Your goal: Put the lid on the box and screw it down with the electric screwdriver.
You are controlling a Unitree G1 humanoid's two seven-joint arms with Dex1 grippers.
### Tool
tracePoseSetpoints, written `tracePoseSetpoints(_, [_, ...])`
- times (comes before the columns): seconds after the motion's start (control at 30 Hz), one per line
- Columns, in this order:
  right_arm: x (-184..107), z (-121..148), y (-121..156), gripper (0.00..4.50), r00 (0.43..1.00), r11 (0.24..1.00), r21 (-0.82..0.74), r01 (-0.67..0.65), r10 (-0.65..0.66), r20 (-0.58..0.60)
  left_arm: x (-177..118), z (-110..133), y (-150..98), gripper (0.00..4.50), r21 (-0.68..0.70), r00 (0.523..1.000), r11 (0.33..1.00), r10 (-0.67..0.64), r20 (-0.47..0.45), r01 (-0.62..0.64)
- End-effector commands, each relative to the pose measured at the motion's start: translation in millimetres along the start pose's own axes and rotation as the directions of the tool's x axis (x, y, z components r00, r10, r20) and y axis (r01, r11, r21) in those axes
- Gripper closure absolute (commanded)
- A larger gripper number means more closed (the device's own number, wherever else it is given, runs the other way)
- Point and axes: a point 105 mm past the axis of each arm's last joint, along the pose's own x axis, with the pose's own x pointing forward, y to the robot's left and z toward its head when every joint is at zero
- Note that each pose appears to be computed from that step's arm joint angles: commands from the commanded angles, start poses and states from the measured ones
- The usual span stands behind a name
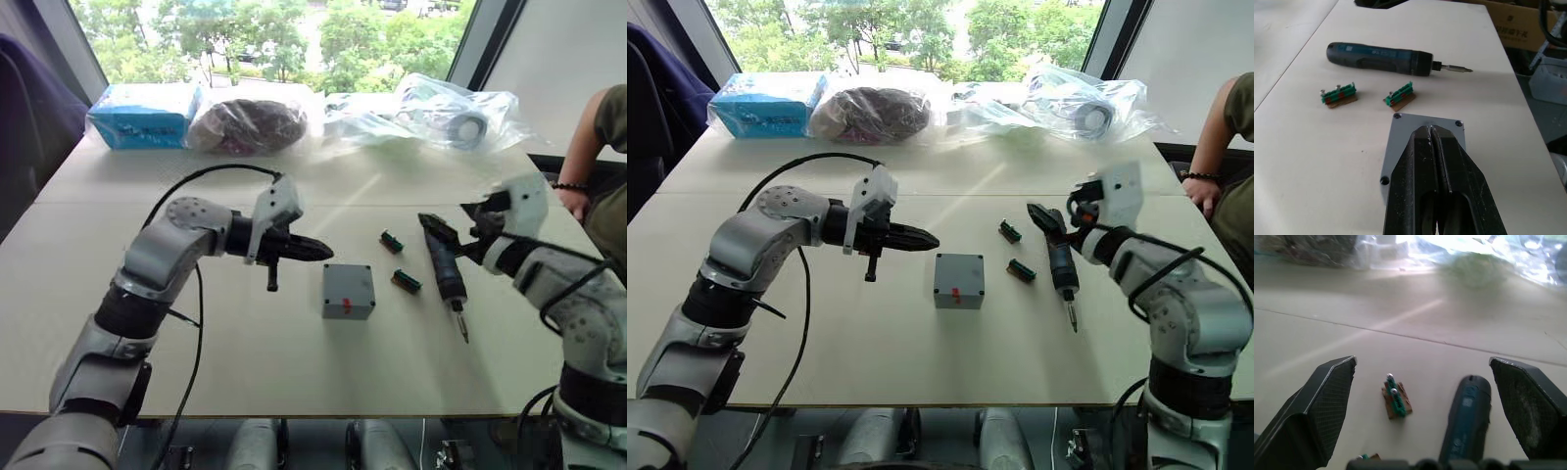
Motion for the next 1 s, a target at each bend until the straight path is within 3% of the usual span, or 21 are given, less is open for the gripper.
tracePoseSetpoints(0.03, [-11.0, -12.5, -11.4, 0.03, 0.976, 0.999, 0.045, 0.003, 0.006, -0.217, 3.8, 13.5, -7.2, 4.50, 0.113, 0.999, 0.992, -0.046, -0.008, 0.047])
tracePoseSetpoints(0.1, [-17.9, -21.2, -15.2, 0.03, 0.933, 0.998, 0.048, -0.032, 0.047, -0.357, 5.3, 12.9, -13.2, 4.50, 0.143, 0.996, 0.986, -0.079, -0.031, 0.082])
tracePoseSetpoints(0.3, [-22.2, -25.2, -18.5, 0.03, 0.831, 0.980, 0.154, -0.125, 0.188, -0.523, 7.0, 6.7, -26.8, 4.50, 0.188, 0.988, 0.971, -0.131, -0.084, 0.144])
tracePoseSetpoints(0.5, [-10.2, -29.1, -23.5, 0.03, 0.761, 0.972, 0.215, -0.094, 0.210, -0.614, 7.3, 5.5, -31.5, 4.50, 0.191, 0.990, 0.973, -0.115, -0.079, 0.129])
tracePoseSetpoints(0.7, [2.5, -41.9, -23.1, 0.03, 0.694, 0.980, 0.164, -0.112, 0.195, -0.693, 6.0, 2.7, -34.3, 4.50, 0.166, 0.995, 0.982, -0.075, -0.071, 0.086])
tracePoseSetpoints(1.0, [25.5, -54.6, -33.2, 0.03, 0.654, 0.984, 0.099, -0.145, 0.170, -0.737, 0.6, -1.7, -31.3, 4.50, 0.113, 0.998, 0.994, 0.007, -0.058, 0.000])
